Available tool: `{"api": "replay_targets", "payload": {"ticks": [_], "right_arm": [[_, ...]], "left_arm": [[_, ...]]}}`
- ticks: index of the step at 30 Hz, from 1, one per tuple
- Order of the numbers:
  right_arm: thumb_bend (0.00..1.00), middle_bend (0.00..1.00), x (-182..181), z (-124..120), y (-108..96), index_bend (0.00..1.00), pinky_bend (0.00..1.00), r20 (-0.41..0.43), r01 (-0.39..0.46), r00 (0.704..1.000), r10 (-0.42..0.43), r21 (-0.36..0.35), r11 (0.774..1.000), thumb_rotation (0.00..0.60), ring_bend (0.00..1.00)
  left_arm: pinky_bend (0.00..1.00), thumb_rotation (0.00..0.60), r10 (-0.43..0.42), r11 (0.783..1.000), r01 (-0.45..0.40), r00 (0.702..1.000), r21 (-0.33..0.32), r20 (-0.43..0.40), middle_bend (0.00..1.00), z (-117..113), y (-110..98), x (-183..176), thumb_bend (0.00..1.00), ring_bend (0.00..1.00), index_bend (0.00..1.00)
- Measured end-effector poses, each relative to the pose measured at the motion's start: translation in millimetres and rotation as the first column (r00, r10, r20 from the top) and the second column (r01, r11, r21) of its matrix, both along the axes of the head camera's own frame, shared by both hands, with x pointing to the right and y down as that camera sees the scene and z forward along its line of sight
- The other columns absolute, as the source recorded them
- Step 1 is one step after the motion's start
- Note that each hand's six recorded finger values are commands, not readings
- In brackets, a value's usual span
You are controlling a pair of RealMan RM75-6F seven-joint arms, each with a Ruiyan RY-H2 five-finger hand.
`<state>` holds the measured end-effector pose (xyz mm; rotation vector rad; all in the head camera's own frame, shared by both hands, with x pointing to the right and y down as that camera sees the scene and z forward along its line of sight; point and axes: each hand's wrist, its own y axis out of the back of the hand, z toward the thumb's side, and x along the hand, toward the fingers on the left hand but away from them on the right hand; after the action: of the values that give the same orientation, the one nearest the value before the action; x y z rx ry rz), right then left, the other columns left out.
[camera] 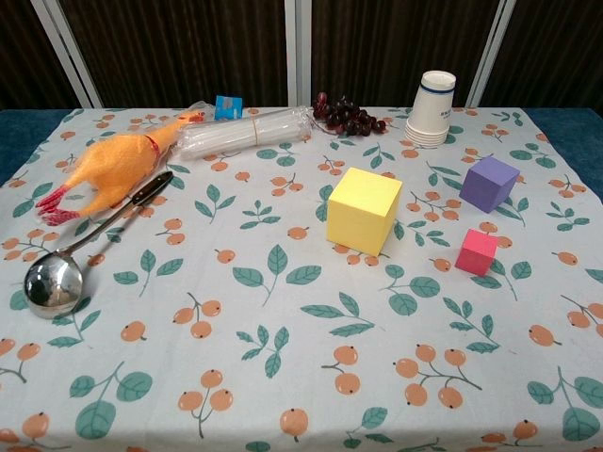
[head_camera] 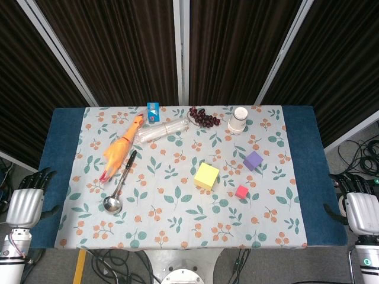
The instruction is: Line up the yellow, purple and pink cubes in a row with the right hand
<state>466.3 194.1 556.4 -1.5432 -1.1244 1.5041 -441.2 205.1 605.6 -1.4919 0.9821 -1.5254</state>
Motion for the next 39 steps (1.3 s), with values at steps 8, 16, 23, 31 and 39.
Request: {"api": "replay_targets", "payload": {"ticks": [8, 16, 23, 31, 39], "right_arm": [[0.14, 0.22, 0, -4, 1, 0.20, 0.10, 0.013, 0.012, 1.000, -0.012, 0.002, 1.000, 0.600, 0.10], [0.14, 0.22, -16, 0, -12, 0.20, 0.10, 0.029, 0.091, 0.995, -0.091, -0.013, 0.996, 0.600, 0.10], [0.14, 0.22, -66, 18, -52, 0.19, 0.10, 0.049, 0.286, 0.958, -0.284, -0.050, 0.957, 0.600, 0.10], [0.04, 0.19, -150, 51, -99, 0.19, 0.09, 0.094, 0.524, 0.851, -0.516, -0.098, 0.846, 0.600, 0.04], [0.02, 0.10, -219, 100, -122, 0.16, 0.00, 0.045, 0.700, 0.708, -0.705, -0.177, 0.692, 0.600, 0.00]], "left_arm": [[0.21, 0.600, -0.015, 1.000, 0.015, 1.000, 0.020, -0.003, 0.23, -2, 4, -1, 0.09, 0.18, 0.22], [0.21, 0.600, -0.029, 0.999, 0.029, 1.000, 0.016, 0.003, 0.23, -3, 5, -3, 0.09, 0.18, 0.22], [0.21, 0.600, -0.034, 0.999, 0.034, 0.999, 0.025, 0.006, 0.23, -7, 2, -6, 0.09, 0.18, 0.22], [0.21, 0.600, -0.041, 0.999, 0.041, 0.999, 0.027, 0.010, 0.23, -11, 1, -9, 0.09, 0.18, 0.22], [0.21, 0.600, -0.056, 0.998, 0.056, 0.998, 0.029, 0.015, 0.23, -14, 3, -12, 0.09, 0.18, 0.22]]}}
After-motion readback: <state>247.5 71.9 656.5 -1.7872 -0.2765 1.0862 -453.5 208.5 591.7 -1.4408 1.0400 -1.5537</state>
